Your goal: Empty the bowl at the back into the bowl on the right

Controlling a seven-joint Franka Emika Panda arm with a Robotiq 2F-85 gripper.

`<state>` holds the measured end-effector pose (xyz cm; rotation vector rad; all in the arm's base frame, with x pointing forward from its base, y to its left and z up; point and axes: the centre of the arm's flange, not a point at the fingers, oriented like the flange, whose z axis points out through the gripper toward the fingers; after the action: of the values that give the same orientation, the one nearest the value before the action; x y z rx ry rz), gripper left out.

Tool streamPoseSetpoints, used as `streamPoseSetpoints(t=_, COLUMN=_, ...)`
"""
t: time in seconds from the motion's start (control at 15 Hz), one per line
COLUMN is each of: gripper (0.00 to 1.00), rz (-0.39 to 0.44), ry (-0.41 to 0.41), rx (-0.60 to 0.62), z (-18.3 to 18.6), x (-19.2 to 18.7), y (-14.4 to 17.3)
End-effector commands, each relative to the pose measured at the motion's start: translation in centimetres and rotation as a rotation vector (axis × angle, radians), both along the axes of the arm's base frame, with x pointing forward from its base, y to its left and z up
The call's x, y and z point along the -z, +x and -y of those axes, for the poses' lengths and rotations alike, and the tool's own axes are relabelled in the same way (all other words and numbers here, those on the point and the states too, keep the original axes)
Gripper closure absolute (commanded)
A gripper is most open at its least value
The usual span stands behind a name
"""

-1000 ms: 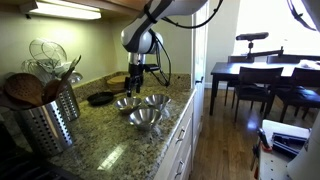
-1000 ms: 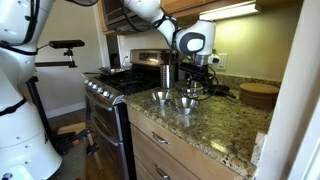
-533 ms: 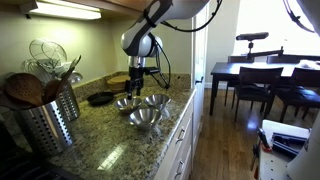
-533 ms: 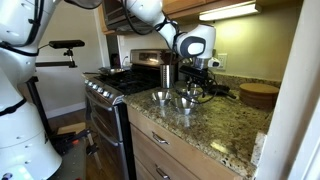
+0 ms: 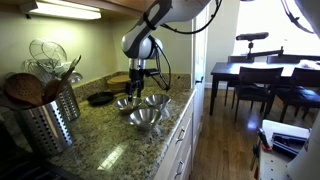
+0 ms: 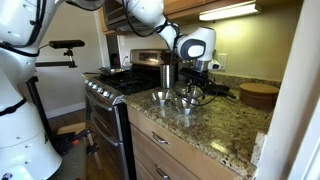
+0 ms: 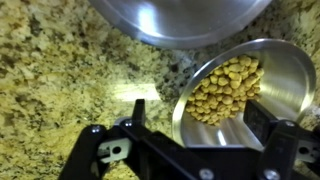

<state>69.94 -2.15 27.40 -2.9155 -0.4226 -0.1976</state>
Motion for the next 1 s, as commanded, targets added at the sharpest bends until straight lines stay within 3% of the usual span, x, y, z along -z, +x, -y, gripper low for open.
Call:
streamPoseSetpoints(t=0.0, gripper=0.0, rz=0.025, ry=0.003, rx=0.024, z=0.6, x=0.2, y=0.1)
streamPoseSetpoints(t=0.6, gripper=0.01, rz=0.032, ry=0.0, rx=0.034, z=0.5, x=1.1, y=0.0)
streamPoseSetpoints(t=0.8, gripper=0.12, rz=0.033, ry=0.0, rx=0.035, z=0.5, x=1.4, y=0.0)
streamPoseSetpoints(t=0.87, gripper=0.32, rz=0.035, ry=0.0, rx=0.036, z=0.5, x=1.4, y=0.0)
streamPoseSetpoints(t=0.93, gripper=0.38, rz=0.037, ry=0.0, rx=0.036, z=0.5, x=1.3, y=-0.1)
